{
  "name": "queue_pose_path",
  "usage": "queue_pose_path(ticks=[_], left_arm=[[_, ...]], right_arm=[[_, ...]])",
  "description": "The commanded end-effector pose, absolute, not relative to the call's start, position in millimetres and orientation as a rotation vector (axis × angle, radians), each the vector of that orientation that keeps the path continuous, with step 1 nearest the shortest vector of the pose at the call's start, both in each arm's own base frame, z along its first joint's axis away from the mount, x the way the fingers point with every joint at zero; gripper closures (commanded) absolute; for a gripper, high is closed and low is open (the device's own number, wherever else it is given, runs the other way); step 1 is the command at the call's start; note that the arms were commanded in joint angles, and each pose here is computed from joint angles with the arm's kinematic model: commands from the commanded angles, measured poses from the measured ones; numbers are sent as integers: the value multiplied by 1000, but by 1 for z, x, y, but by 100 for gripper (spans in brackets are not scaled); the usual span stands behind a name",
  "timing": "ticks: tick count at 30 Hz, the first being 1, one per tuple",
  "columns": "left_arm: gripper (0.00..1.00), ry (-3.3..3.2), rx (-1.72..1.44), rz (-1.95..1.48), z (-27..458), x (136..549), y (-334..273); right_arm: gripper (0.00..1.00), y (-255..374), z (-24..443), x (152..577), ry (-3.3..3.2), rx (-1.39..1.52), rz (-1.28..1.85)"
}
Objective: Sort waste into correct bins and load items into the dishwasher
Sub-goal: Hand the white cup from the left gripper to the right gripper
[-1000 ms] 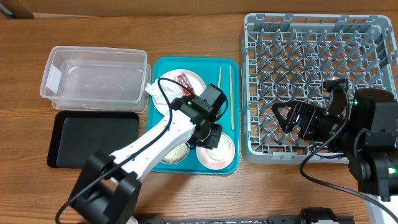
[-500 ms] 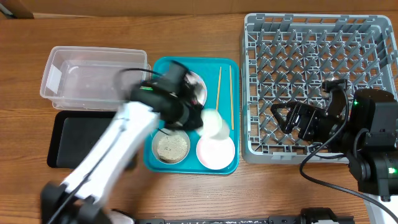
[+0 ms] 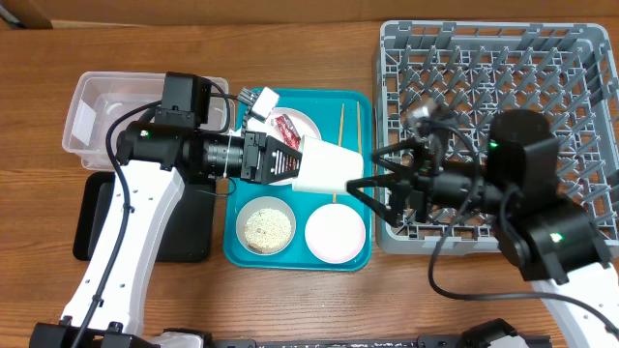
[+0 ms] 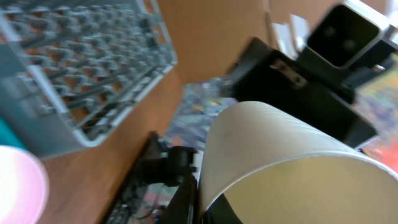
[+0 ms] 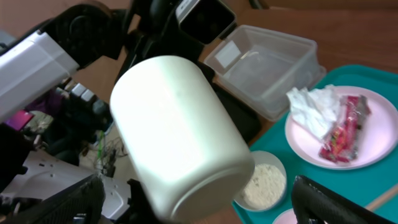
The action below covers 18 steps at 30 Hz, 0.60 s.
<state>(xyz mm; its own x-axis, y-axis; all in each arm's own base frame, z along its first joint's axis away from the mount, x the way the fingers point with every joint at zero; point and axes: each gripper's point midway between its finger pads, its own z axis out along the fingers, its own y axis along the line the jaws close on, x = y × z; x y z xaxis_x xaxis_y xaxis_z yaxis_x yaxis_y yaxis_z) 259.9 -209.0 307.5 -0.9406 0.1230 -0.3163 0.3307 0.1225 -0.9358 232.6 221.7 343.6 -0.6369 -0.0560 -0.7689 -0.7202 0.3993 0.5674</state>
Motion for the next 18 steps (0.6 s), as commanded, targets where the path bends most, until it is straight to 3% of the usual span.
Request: queue_pose_path(ticks=[1, 3, 8, 10, 12, 13, 14, 18], left_arm=[[96, 2099, 538, -2053, 329, 249, -213], [96, 2099, 542, -2048, 328, 249, -214], [96, 2103, 544, -2039, 327, 249, -214], [92, 2104, 543, -2037, 327, 249, -214], [63, 2116, 541, -2020, 325, 250, -214], [39, 2141, 534, -1987, 320, 252, -213], [21, 2177, 525, -1938, 314, 255, -213], [8, 2486, 404, -1531, 258, 272, -196]], right_arm=[[6, 234, 354, 229, 1954, -701, 1319], [10, 240, 353, 229, 1948, -720, 1330], [38, 247, 354, 231, 1927, -744, 1339], [40, 247, 355, 230, 1927, -744, 1339], [42, 246, 354, 230, 1934, -739, 1336], [45, 245, 352, 232, 1945, -727, 1327], [47, 242, 350, 234, 1960, -706, 1309], [54, 207, 326, 257, 2113, -487, 1083]])
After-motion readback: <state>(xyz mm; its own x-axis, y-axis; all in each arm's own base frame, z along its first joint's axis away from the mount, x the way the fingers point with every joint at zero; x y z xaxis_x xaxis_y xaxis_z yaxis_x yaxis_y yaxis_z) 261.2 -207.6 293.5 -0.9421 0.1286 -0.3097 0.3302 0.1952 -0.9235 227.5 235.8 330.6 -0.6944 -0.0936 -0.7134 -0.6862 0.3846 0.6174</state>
